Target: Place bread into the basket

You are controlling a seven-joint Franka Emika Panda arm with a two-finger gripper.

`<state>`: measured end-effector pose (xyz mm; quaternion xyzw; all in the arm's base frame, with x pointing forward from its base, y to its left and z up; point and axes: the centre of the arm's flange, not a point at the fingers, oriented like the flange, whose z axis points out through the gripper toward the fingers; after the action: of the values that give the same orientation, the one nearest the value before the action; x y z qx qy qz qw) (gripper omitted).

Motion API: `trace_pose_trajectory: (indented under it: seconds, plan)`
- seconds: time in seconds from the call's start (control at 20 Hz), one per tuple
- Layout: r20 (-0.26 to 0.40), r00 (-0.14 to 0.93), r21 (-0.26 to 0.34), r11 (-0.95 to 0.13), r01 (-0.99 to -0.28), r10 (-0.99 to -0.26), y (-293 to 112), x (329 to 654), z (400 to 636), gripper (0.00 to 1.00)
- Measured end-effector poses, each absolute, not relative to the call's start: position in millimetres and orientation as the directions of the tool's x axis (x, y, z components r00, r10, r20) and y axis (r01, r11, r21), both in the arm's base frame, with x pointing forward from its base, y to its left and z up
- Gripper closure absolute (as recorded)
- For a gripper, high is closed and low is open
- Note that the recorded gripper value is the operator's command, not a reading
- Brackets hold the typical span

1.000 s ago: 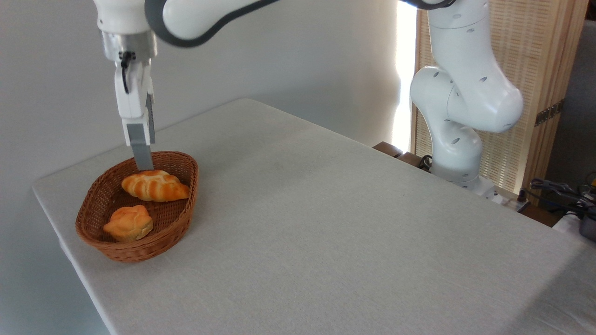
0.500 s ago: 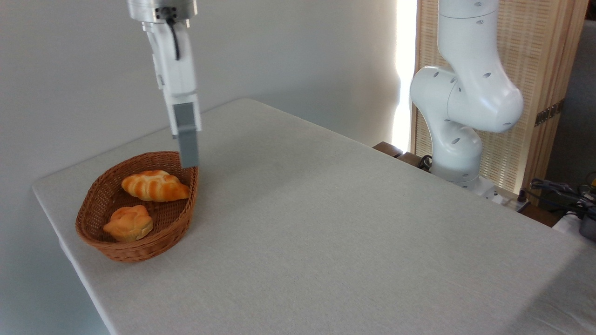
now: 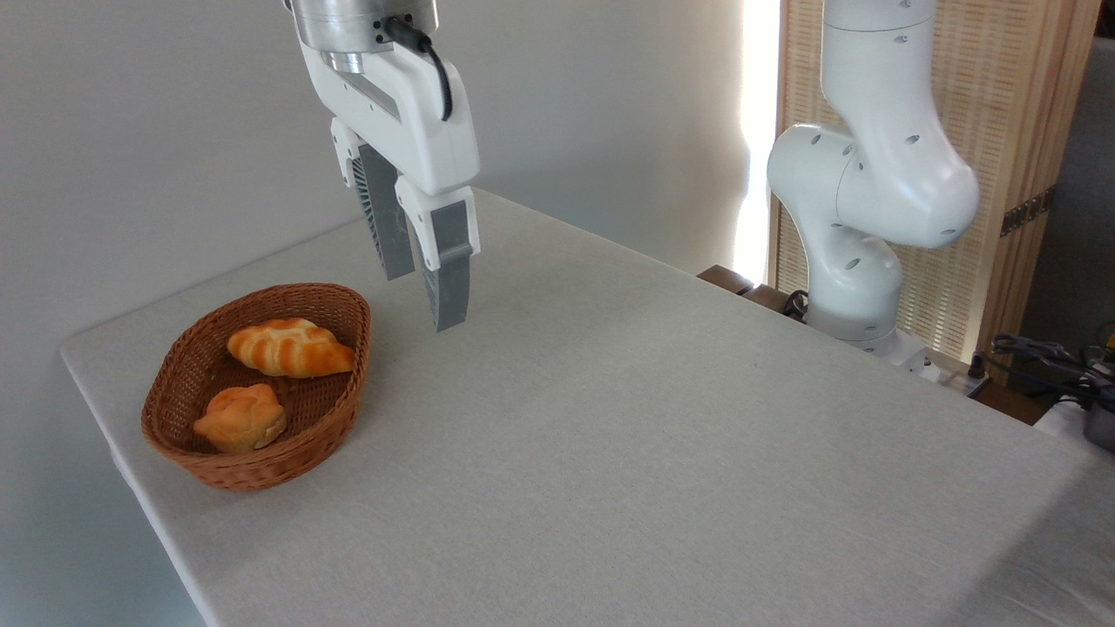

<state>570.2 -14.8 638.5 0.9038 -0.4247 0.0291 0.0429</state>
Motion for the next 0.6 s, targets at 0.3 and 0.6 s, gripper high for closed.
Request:
trace_pose_trajectory:
  seconds: [0.3,0.6]
  plan:
    - [0.081,0.693,0.064,-0.690,-0.721,-0.716,-22.6,567.8,637.4,0.00]
    - [0.080,0.714,0.066,-0.711,-0.701,-0.696,-23.4,566.3,637.5,0.00]
